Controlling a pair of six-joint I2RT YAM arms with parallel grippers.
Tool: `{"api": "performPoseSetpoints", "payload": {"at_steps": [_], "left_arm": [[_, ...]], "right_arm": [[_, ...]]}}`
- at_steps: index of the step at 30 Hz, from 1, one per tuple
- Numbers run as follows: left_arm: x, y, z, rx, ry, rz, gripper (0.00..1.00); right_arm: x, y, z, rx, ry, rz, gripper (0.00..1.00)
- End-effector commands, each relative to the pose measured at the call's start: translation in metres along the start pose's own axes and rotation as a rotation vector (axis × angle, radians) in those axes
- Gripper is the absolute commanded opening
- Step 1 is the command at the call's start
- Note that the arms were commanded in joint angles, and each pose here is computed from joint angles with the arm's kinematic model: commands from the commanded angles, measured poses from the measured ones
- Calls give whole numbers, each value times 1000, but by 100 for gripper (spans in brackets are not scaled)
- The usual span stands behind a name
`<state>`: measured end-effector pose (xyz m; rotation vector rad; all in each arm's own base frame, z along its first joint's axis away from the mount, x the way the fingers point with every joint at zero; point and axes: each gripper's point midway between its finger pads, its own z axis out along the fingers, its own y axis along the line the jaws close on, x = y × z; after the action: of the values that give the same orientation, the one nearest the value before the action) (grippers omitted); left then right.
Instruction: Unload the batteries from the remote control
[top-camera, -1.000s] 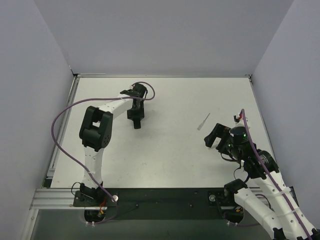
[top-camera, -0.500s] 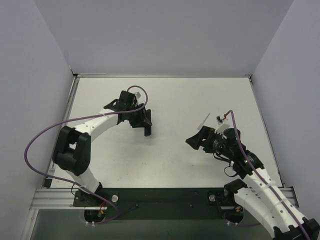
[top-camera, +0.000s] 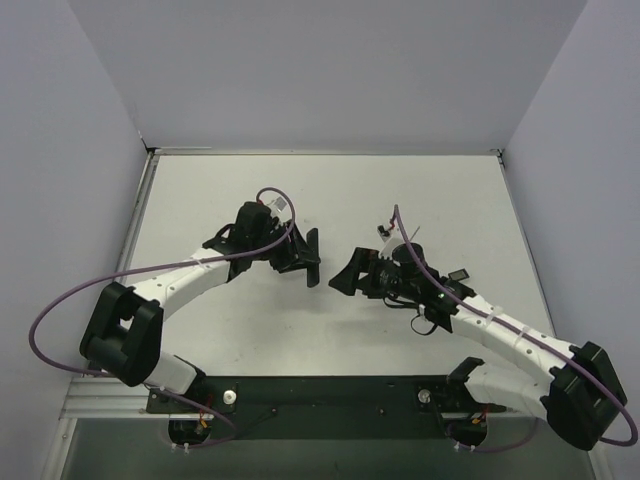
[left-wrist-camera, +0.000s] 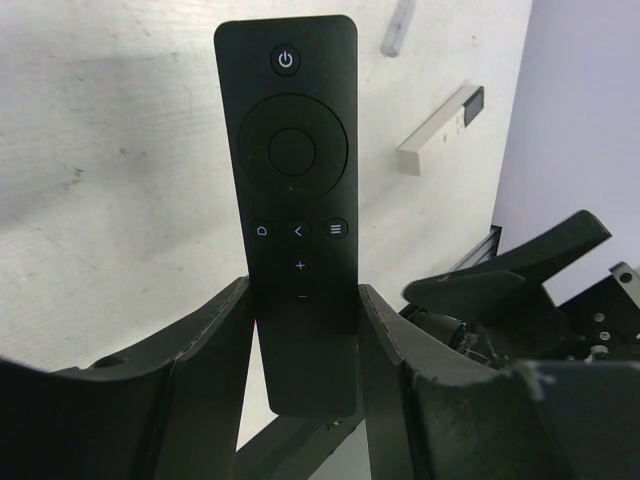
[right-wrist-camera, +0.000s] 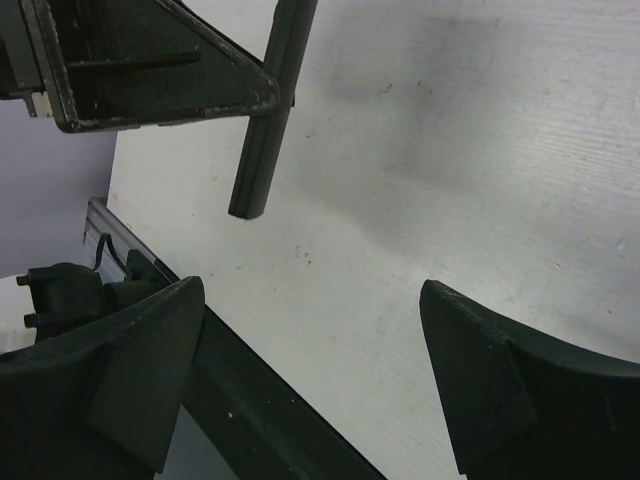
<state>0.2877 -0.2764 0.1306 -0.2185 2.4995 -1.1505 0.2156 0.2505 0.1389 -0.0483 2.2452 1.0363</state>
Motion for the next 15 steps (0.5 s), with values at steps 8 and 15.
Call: {"api": "performPoseSetpoints", "payload": {"at_steps": [8,15], "left_arm": [[1,-45,-11,71,-96,19,23],[7,-51,-13,87,-98,-6,23]], "right_arm": [[-23,44,37,-44,-64,-67,76],[-21,38,45,-3,-76,-47,47]]}}
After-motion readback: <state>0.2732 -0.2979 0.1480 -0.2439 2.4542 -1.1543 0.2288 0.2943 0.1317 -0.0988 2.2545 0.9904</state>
